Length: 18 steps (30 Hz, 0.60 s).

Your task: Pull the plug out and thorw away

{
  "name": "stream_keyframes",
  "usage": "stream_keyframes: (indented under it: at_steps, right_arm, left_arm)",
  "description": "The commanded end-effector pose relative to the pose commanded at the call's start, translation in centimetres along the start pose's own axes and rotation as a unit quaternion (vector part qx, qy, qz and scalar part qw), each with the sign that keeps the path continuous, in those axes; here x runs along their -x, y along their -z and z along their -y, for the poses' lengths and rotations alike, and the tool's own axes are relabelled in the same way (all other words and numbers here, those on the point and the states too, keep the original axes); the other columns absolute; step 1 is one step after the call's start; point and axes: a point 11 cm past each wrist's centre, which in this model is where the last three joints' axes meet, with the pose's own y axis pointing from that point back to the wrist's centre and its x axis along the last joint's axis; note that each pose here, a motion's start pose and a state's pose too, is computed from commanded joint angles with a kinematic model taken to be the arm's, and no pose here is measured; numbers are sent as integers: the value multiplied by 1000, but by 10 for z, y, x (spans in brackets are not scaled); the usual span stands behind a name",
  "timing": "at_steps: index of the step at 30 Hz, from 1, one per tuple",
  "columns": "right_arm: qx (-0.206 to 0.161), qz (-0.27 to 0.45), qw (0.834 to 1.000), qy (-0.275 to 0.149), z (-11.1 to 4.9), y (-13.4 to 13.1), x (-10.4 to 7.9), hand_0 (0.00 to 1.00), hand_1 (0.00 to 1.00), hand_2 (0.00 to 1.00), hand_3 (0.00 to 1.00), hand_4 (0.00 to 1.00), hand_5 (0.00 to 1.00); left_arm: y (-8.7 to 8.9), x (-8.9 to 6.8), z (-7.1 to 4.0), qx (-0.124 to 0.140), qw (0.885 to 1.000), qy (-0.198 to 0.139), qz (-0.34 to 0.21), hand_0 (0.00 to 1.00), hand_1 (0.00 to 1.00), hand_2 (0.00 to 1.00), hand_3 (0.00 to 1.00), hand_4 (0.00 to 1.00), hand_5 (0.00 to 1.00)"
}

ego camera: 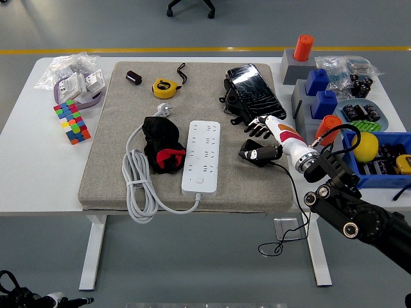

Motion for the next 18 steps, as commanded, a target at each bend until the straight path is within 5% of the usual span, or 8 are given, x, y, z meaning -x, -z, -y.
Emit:
stream_keyframes:
  at_steps: [10,12,13,18]
  right_arm:
    - [-12,33,999,34,-1,21,-2,600,636,648,738,998,282]
    - [-30,46,997,45,-4,35,-4,600,636,648,738,998,282]
    - [-41,53,997,47,-6,43,-6,720,722,745,803,998,440]
    - [-84,75,992,58,-18,78,-11,720,722,745,803,998,440]
  left_arm:
    - [0,1,0,0,1000,0,-2,534,664,692,669,835,701]
    - [1,0,0,-1,1000,0,-2,534,664,692,669,835,701]
    - [1,0,0,0,1000,-1,-2,534,664,693,670,836,701]
    - [1,0,0,0,1000,-1,-3,534,664,693,670,836,701]
